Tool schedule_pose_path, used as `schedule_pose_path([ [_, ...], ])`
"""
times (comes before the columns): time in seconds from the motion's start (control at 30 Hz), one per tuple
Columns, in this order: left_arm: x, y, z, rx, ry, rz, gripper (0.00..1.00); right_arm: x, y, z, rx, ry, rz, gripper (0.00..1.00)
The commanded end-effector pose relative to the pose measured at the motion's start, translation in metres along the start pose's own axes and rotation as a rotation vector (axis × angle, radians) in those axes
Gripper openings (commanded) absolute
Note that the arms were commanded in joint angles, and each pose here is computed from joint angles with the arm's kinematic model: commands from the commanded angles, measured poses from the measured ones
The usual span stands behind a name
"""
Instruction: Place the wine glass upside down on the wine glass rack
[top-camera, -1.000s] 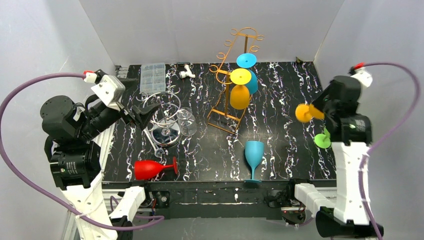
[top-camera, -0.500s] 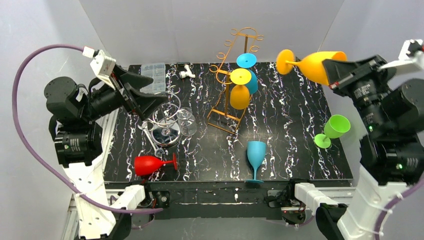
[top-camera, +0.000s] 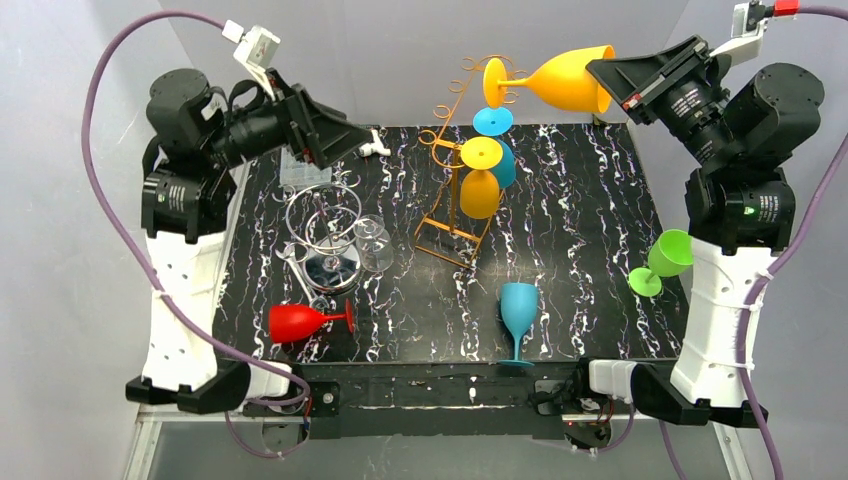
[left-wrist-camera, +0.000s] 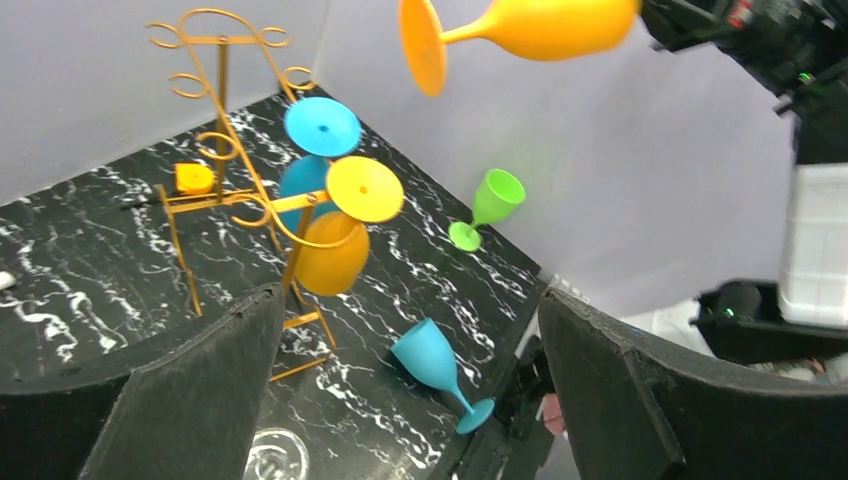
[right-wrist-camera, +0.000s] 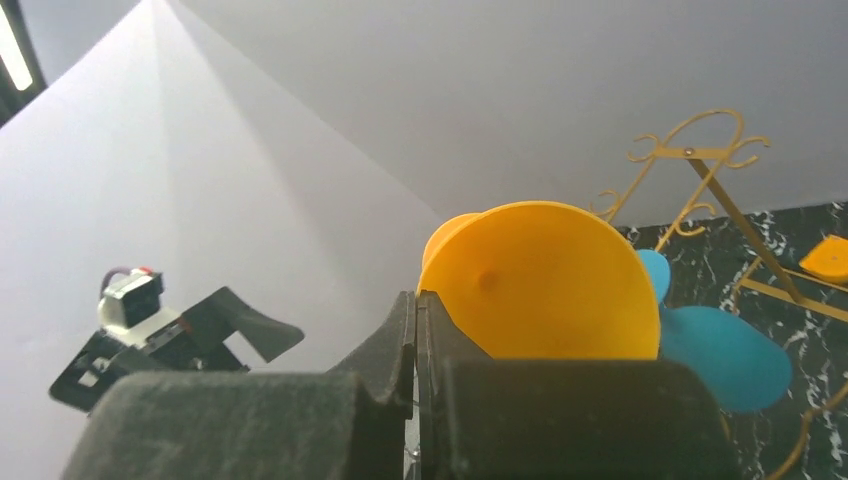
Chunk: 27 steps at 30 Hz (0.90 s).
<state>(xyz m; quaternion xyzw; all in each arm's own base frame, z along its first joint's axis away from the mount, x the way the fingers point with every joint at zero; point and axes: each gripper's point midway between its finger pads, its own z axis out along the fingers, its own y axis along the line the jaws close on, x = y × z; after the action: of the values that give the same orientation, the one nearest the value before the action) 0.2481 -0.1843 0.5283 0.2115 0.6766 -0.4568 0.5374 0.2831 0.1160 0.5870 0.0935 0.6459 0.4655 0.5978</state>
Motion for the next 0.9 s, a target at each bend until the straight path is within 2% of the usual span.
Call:
schedule_pose_path([
  [0.0, -0.015, 0.024, 0.001, -0.163, -0.021, 0.038, 0.98, -0.024, 0.049, -0.004, -0.174, -0.066, -0.040, 0.01],
  [0.17, -0.021, 0.032, -0.007, -0.237, -0.028, 0.121, 0.98, -0.014, 0.046, 0.036, -0.215, -0.049, -0.021, 0.01],
  [0.23, -0.020, 0.033, -0.014, -0.266, -0.022, 0.149, 0.98, 0.025, 0.049, 0.069, -0.193, 0.030, -0.058, 0.01],
  [0.33, -0.017, 0.039, -0.019, -0.312, -0.019, 0.172, 0.98, 0.073, 0.078, 0.095, -0.222, 0.119, -0.131, 0.01],
  [0.57, -0.011, 0.057, -0.027, -0.403, -0.007, 0.181, 0.97, 0.091, 0.091, 0.104, -0.263, 0.119, -0.196, 0.01],
  [0.73, 0.007, 0.074, -0.026, -0.449, 0.032, 0.107, 0.78, 0.110, 0.097, 0.102, -0.307, 0.130, -0.197, 0.01],
  [0.87, 0.013, 0.083, -0.014, -0.439, 0.039, 0.008, 0.90, 0.136, 0.118, 0.099, -0.372, 0.171, -0.213, 0.01],
])
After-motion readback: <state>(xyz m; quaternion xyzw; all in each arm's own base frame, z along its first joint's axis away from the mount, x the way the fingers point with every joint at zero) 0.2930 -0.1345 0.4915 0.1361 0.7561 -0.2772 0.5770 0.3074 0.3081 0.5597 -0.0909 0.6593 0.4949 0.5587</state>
